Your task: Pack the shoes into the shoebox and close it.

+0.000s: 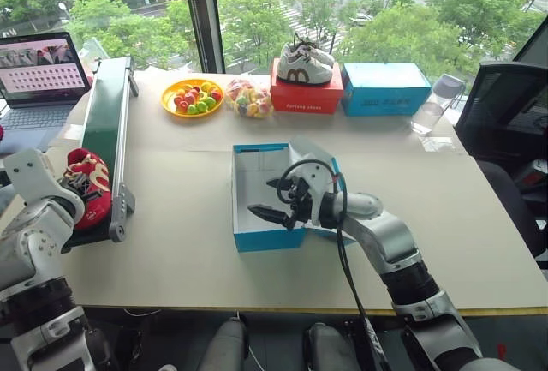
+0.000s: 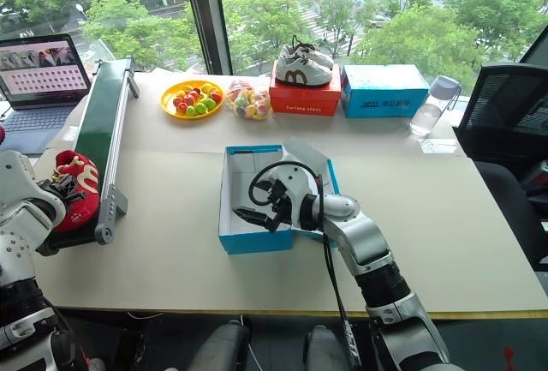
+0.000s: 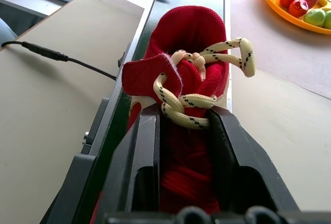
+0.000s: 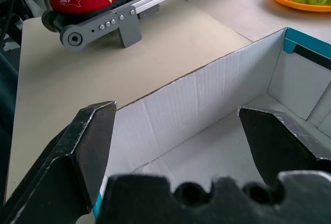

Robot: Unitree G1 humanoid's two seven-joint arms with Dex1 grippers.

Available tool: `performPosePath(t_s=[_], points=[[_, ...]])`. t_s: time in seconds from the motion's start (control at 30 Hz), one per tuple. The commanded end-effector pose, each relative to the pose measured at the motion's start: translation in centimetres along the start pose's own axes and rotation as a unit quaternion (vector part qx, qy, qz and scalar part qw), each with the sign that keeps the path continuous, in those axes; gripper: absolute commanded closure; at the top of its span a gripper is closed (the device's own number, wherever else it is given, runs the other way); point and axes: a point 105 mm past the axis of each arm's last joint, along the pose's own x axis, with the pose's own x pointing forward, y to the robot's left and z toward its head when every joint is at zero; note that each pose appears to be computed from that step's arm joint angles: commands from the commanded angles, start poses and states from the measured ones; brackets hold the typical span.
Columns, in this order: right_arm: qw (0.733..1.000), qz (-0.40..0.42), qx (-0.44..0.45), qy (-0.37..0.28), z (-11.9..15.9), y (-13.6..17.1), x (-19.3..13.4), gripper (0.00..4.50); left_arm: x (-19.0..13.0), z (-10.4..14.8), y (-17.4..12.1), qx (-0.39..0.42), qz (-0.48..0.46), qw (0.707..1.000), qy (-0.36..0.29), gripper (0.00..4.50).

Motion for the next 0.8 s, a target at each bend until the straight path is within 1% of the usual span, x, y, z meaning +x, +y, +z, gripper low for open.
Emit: performPosePath(t_s=[0.03, 0.07, 0.1, 0.17, 0.27, 0.37, 0.47, 0.5, 0.53, 0.57, 0.6, 0.63, 0.67, 0.73, 0.8], points=[[0.999, -0.006, -0.024, -0.029, 2.1, -0.3, -0.2, 0.0, -0.3, 2.2, -0.3, 0.0, -0.01, 0.999, -0.048, 4.05], [0.999, -0.007, -0.023, -0.03, 2.1, -0.3, -0.2, 0.0, -0.3, 2.2, -0.3, 0.0, -0.012, 0.999, -0.05, 4.37], [0.999, -0.008, -0.023, -0.03, 2.1, -0.3, -0.3, 0.0, -0.3, 2.3, -0.4, 0.004, -0.015, 0.999, -0.051, 4.5], [0.999, -0.011, -0.022, -0.031, 2.1, -0.4, -0.3, 0.0, -0.4, 3.0, -0.9, 0.0, -0.023, 0.997, -0.072, 4.5], [0.999, -0.017, -0.012, -0.047, 2.9, -0.7, -0.3, 0.0, -0.9, 5.4, -2.6, -0.023, -0.063, 0.989, -0.134, 4.5], [0.995, -0.035, 0.021, -0.089, 4.5, -1.5, -0.5, 0.0, -1.8, 7.1, -5.1, -0.03, -0.118, 0.976, -0.181, 4.5], [0.987, -0.061, 0.068, -0.134, 6.3, -2.8, -0.8, 0.0, -3.1, 7.8, -8.7, -0.052, -0.201, 0.957, -0.202, 4.5], [0.98, -0.068, 0.096, -0.162, 7.4, -3.3, -1.0, 0.0, -3.8, 7.5, -10.9, -0.064, -0.253, 0.945, -0.196, 4.5], [0.974, -0.071, 0.115, -0.18, 8.2, -3.6, -1.2, 0.0, -4.4, 7.2, -12.3, -0.072, -0.288, 0.936, -0.19, 4.5], [0.962, -0.071, 0.159, -0.211, 9.5, -4.1, -1.4, 0.0, -5.7, 6.6, -14.8, -0.092, -0.352, 0.915, -0.175, 4.5], [0.951, -0.066, 0.194, -0.231, 10.4, -4.4, -1.5, 0.0, -6.7, 6.0, -16.8, -0.109, -0.401, 0.896, -0.16, 4.5], [0.941, -0.055, 0.234, -0.238, 11.1, -4.5, -1.3, 0.0, -8.1, 5.0, -19.3, -0.128, -0.457, 0.869, -0.137, 4.5], [0.94, -0.044, 0.248, -0.232, 11.4, -4.2, -1.0, 0.0, -9.5, 4.1, -21.4, -0.143, -0.503, 0.844, -0.117, 4.5], [0.938, -0.024, 0.262, -0.225, 11.8, -3.7, -1.0, 0.0, -11.3, 3.2, -23.6, -0.163, -0.551, 0.813, -0.092, 4.5], [0.931, -0.018, 0.283, -0.228, 12.3, -3.7, -1.3, 0.0, -11.8, 2.3, -25.0, -0.162, -0.567, 0.805, -0.071, 4.5]])
